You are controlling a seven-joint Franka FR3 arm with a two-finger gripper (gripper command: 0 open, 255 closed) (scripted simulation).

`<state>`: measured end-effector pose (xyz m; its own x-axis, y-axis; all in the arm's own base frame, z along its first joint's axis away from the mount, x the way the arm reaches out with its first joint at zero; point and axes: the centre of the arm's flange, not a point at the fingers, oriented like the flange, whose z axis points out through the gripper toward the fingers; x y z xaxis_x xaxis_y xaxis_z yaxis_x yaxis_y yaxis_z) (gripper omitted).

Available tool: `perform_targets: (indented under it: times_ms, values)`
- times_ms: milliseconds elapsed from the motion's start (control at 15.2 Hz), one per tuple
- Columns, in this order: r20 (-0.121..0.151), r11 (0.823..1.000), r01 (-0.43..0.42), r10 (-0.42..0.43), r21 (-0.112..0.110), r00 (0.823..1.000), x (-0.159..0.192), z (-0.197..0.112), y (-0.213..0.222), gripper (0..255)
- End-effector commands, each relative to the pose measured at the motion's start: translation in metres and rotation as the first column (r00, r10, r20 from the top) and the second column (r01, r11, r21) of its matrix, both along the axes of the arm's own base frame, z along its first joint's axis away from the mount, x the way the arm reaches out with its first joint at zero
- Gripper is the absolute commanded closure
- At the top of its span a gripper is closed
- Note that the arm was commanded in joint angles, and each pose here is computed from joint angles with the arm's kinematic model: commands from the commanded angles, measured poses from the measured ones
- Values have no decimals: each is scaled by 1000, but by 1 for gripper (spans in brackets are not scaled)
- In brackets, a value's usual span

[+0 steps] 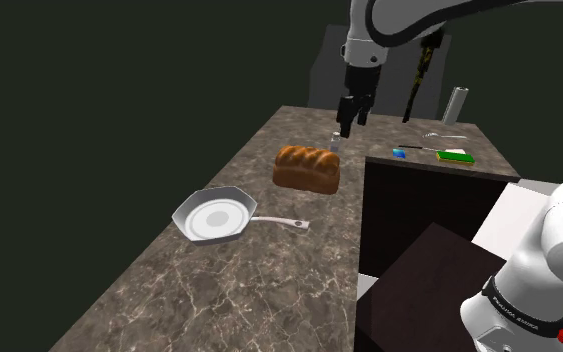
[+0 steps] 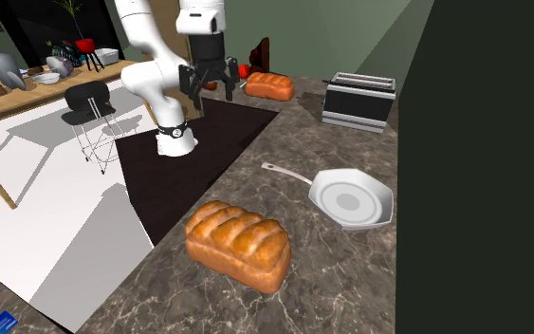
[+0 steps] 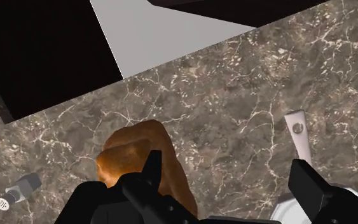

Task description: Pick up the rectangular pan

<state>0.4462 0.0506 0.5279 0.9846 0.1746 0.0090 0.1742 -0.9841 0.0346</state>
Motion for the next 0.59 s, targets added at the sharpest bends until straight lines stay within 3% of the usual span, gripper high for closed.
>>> perform_targets:
  times_ms: [0,528]
  values:
    - [-24,1000,-30,29,-4,999,20,-14,17,0]
    - [-121,989,-145,142,-16,983,88,-79,85,0]
